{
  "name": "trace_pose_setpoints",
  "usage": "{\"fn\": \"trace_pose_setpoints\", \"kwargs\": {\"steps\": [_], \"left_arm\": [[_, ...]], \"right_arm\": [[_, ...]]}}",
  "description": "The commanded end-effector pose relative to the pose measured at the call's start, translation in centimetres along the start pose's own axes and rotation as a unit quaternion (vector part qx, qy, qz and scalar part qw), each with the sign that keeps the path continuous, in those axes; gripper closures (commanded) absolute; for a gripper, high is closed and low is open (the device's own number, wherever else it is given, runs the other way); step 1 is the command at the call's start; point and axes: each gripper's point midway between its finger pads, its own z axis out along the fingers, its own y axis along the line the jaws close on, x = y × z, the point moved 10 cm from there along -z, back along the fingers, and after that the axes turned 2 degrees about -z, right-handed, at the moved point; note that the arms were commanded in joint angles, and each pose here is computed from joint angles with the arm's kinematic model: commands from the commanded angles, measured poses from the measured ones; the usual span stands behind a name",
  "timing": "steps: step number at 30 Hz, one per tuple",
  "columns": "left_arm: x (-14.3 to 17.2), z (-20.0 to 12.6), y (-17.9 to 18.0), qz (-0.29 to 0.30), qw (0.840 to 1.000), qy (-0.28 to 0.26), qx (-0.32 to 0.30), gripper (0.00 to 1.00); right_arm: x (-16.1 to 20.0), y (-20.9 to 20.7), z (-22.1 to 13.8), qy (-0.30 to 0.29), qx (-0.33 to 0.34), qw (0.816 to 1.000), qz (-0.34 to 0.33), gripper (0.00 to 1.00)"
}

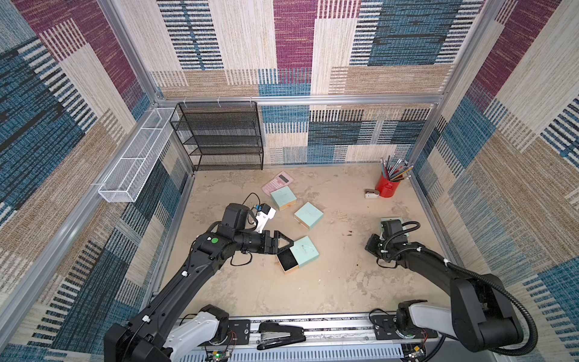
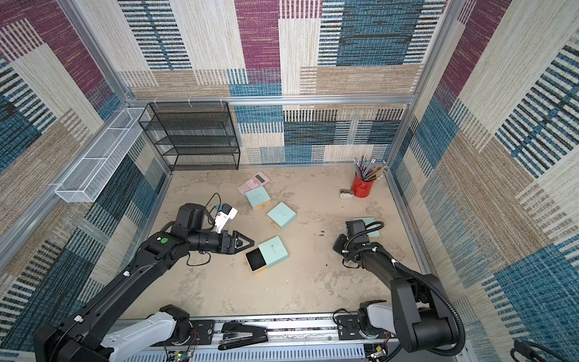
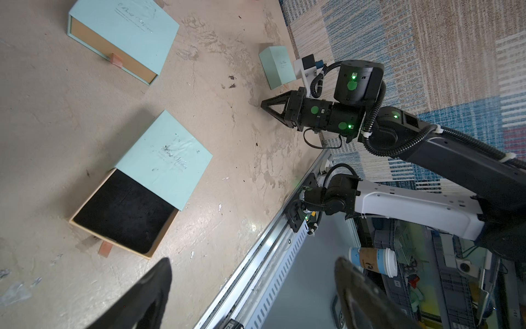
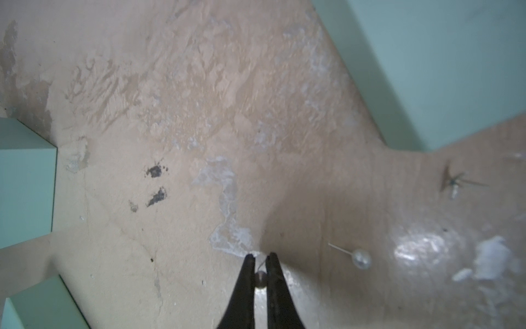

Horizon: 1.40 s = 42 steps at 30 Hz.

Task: Take out the earrings from the drawer-style jewelry box
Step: Place the earring at the center of the board.

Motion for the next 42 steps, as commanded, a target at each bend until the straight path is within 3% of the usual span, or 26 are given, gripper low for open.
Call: {"fn": "trace_pose_setpoints", "kwargs": {"steps": [1, 17, 28, 42], "left_arm": [[-0.2, 0.0, 0.0, 0.009, 1.0, -0.004, 0.005, 0.11], [-0.5, -0.1, 0.4, -0.002, 1.0, -0.009, 0.01, 0.11], [-0.6, -0.1, 0.6, -0.006, 1.0, -0.011, 0.013, 0.11], [-0.7, -0.1, 0.9, -0.014, 1.0, -0.012, 0.014, 0.11]], "right_arm": [[0.3, -0.6, -0.1, 0.0, 0.017, 1.0, 0.014, 0.89], [0.3, -1.4, 0.1, 0.002, 0.025, 0.999, 0.03, 0.9], [0.5, -1.5, 0.3, 0.004, 0.025, 0.999, 0.03, 0.81], [0.2, -1.2, -0.1, -0.001, 0.017, 1.0, 0.025, 0.8]]}}
